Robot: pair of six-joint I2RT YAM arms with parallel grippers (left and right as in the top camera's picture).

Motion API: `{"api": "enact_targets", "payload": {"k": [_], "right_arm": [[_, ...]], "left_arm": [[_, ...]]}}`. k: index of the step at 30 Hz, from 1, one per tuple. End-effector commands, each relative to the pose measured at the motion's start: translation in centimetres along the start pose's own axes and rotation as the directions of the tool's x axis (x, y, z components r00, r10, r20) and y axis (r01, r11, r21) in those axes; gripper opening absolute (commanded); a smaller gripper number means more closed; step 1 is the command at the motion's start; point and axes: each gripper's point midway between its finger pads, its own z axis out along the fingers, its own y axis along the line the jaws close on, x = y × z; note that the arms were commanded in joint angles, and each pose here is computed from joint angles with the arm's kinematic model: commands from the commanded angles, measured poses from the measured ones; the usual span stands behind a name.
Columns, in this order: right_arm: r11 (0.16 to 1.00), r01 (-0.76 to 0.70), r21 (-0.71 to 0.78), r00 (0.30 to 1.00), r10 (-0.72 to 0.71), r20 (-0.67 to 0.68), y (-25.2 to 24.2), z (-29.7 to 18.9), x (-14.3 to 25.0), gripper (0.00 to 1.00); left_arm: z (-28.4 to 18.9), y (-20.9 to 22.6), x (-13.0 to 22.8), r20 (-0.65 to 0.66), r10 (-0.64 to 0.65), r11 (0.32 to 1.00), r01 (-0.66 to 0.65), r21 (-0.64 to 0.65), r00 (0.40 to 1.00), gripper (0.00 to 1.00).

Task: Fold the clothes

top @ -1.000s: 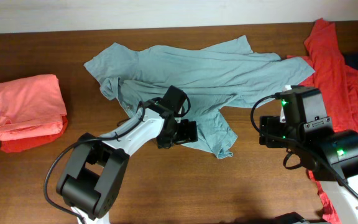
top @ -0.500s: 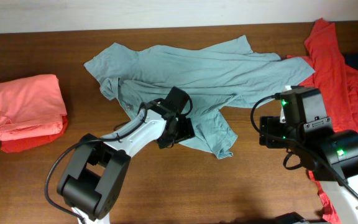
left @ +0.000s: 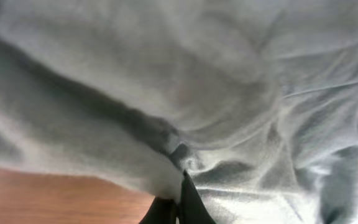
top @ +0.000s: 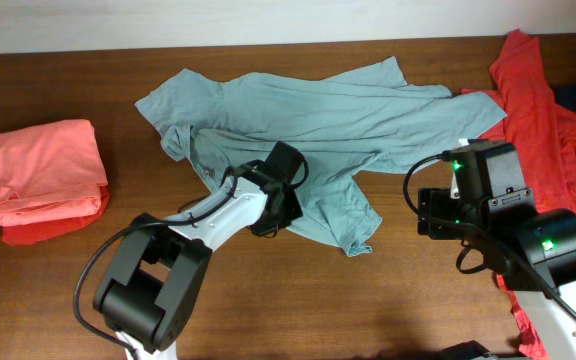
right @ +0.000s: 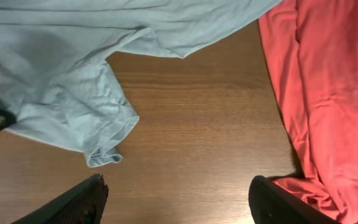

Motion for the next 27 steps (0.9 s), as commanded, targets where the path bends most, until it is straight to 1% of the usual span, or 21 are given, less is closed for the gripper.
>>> {"api": "enact_targets", "payload": {"k": [1, 3, 5, 9, 13, 16, 19, 21, 24, 27], "right_arm": [[0.999, -0.016, 0.049, 1.000, 0.015, 0.018, -1.0, -0.3, -0.4, 0.78], [0.999, -0.015, 0.050, 1.000, 0.014, 0.016, -1.1, -0.3, -0.4, 0.78], [0.999, -0.015, 0.050, 1.000, 0.015, 0.016, -1.1, -0.3, -0.4, 0.78], [0.998, -0.016, 0.058, 1.000, 0.016, 0.007, -1.1, 0.0, -0.4, 0.78], [0.997, -0.022, 0.078, 0.999, 0.026, -0.042, -0.9, 1.6, -0.5, 0.78], [0.995, -0.041, 0.093, 0.996, 0.048, -0.075, -0.6, 2.8, -0.6, 0.78], [0.993, -0.042, 0.106, 0.993, 0.053, -0.102, -0.5, 4.2, -0.8, 0.78], [0.987, -0.088, 0.135, 0.987, 0.105, -0.124, -1.1, 5.4, -0.9, 0.78], [0.971, -0.169, 0.167, 0.967, 0.196, -0.161, -2.6, 7.3, -1.0, 0.79], [0.961, -0.228, 0.156, 0.943, 0.258, -0.211, -4.1, 9.6, -1.1, 0.79]], "left_arm": [[0.2, 3.5, 0.3, -0.046, -0.004, 0.996, 0.000, -0.094, 0.999, 0.00], [-1.0, 5.1, -0.1, -0.065, 0.028, 0.993, -0.036, -0.114, 0.997, 0.00], [-3.0, 8.2, -1.2, -0.058, 0.053, 0.982, -0.062, -0.176, 0.997, 0.00], [-5.9, 13.1, -2.7, -0.051, 0.030, 0.964, -0.042, -0.262, 0.998, 0.00], [-7.8, 18.4, -3.6, -0.100, -0.003, 0.960, -0.025, -0.279, 0.995, 0.00], [-8.1, 20.4, -4.4, -0.095, -0.029, 0.961, 0.001, -0.276, 0.995, 0.00], [-8.5, 22.4, -5.3, -0.065, -0.082, 0.955, 0.060, -0.292, 0.995, 0.00], [-8.8, 23.9, -5.8, -0.043, -0.118, 0.944, 0.099, -0.315, 0.992, 0.00], [-8.9, 25.1, -6.0, -0.036, -0.167, 0.941, 0.148, -0.304, 0.985, 0.00], [-9.0, 25.5, -6.1, -0.034, -0.192, 0.942, 0.175, -0.287, 0.981, 0.00]]}}
